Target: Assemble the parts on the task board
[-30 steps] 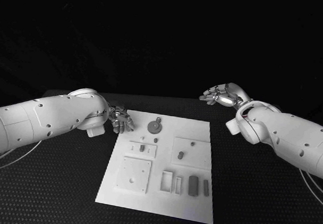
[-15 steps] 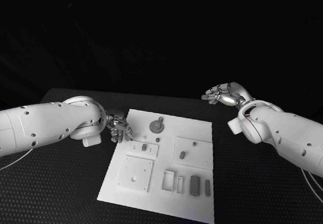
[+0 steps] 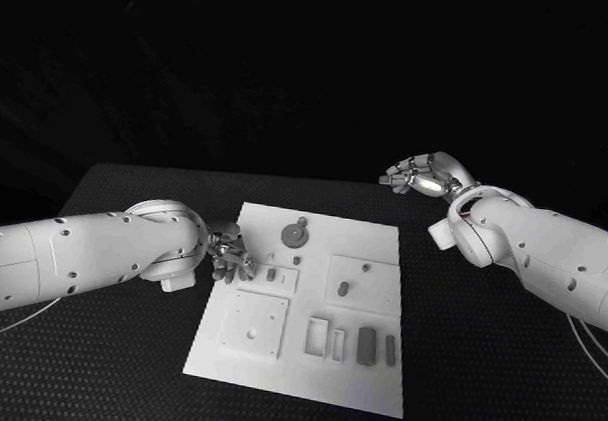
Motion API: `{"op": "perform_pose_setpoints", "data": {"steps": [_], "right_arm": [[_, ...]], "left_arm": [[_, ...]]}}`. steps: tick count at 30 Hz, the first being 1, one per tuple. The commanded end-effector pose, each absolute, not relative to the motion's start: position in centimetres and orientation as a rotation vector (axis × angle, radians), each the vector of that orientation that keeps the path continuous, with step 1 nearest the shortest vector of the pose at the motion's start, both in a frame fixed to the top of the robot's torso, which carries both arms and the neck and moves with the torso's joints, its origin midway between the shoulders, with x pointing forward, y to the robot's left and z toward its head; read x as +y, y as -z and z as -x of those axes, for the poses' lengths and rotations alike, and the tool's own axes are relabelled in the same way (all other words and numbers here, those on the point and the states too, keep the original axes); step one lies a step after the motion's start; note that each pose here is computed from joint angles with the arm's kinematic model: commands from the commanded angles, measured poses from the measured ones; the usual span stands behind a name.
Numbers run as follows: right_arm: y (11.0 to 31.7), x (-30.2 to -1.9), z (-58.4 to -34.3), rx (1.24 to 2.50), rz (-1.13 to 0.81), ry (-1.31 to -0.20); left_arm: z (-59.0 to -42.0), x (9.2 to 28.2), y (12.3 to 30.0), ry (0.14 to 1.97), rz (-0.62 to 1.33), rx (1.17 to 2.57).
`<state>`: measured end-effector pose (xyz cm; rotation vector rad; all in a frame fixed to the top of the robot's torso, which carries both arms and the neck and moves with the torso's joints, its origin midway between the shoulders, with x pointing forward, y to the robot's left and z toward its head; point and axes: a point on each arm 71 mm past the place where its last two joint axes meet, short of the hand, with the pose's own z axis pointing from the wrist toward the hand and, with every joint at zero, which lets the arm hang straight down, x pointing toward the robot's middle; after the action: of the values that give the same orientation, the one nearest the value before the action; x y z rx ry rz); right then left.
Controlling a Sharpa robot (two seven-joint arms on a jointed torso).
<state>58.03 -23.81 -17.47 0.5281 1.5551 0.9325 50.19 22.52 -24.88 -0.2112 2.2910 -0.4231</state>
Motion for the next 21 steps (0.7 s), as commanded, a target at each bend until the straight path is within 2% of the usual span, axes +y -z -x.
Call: {"op": "perform_pose_setpoints", "data": {"steps": [1, 21], "right_arm": [[17.51, -23.63, -57.99, 1.565, -0.523, -0.947], [17.58, -23.67, -57.92, 1.565, -0.523, -0.948]], "left_arm": [[-50.36, 22.23, 24.79, 0.395, 0.164, 2.256], [-50.53, 21.74, 24.75, 0.374, 0.144, 2.232]]}}
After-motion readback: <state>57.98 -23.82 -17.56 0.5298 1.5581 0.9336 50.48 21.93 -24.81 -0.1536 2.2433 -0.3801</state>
